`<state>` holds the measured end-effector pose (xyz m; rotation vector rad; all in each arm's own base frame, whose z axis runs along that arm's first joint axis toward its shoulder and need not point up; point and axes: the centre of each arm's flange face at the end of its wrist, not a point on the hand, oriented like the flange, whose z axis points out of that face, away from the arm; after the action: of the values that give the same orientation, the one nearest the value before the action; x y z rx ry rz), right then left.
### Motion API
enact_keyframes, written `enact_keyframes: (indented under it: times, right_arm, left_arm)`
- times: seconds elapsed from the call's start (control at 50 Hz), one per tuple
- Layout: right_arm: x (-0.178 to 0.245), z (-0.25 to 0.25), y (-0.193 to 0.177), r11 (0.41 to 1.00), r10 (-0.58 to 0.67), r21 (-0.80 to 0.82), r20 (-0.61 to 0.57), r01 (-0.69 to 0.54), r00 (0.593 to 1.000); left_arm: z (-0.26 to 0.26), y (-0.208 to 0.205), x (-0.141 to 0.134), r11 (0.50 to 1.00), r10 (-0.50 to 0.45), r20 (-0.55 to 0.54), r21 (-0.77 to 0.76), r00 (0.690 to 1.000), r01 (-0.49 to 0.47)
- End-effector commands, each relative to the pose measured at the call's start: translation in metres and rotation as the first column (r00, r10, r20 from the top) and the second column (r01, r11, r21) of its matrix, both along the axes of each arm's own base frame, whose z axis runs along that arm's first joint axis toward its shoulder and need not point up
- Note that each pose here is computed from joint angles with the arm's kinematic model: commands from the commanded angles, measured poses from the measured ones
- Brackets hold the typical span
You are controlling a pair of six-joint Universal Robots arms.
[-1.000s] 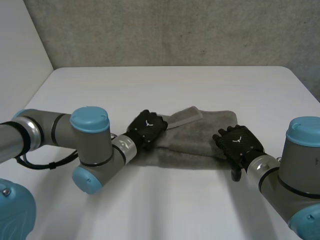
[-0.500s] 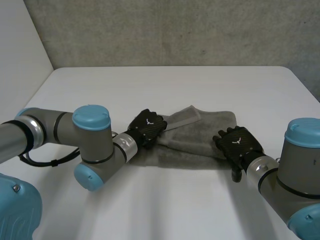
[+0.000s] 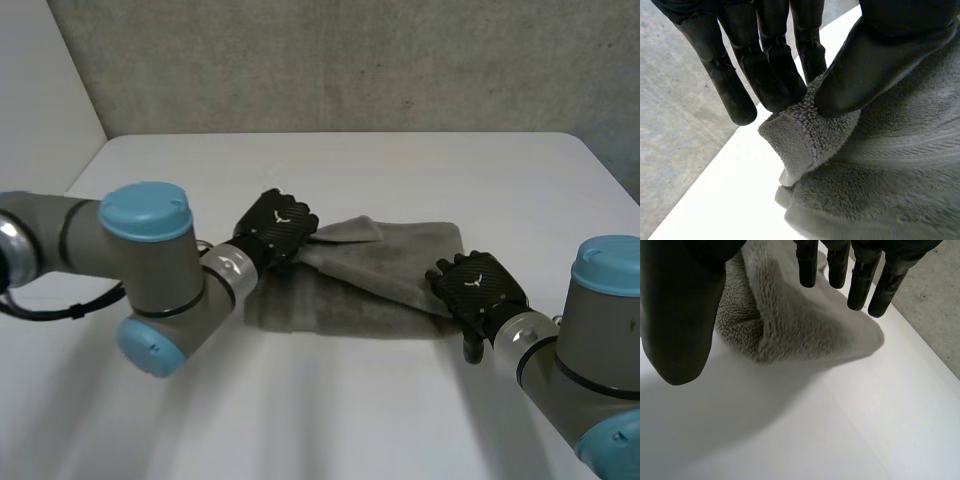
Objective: Fold the towel.
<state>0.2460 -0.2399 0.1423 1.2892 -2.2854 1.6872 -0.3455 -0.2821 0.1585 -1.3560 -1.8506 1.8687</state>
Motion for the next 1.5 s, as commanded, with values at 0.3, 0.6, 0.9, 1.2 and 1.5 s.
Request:
enact_keyframes:
  times: [0.3,0.6,0.9,1.2,1.5]
  right_arm:
    - [0.002,-0.002,0.006,1.0,0.011,0.009,-0.004,-0.011,1.0]
    - [0.0,-0.001,0.004,1.0,0.004,0.008,-0.003,-0.004,1.0]
    - [-0.002,0.0,0.0,1.0,-0.005,0.001,0.003,0.005,1.0]
    - [0.0,0.001,-0.001,1.0,-0.005,-0.013,0.006,0.005,1.0]
    - [0.0,0.0,-0.002,1.0,-0.004,-0.012,0.008,0.004,1.0]
  left_arm:
    - [-0.034,0.04,0.042,0.999,0.019,0.152,0.037,0.988,-0.025]
    - [-0.003,0.023,0.006,1.0,0.002,-0.045,0.018,0.999,-0.001]
    - [-0.033,0.002,-0.016,0.992,0.021,-0.062,0.126,0.998,-0.013]
    - [0.047,0.025,0.006,0.995,0.041,-0.137,0.097,0.99,-0.028]
    - [-0.02,-0.005,-0.012,0.971,0.082,-0.136,0.233,0.987,-0.049]
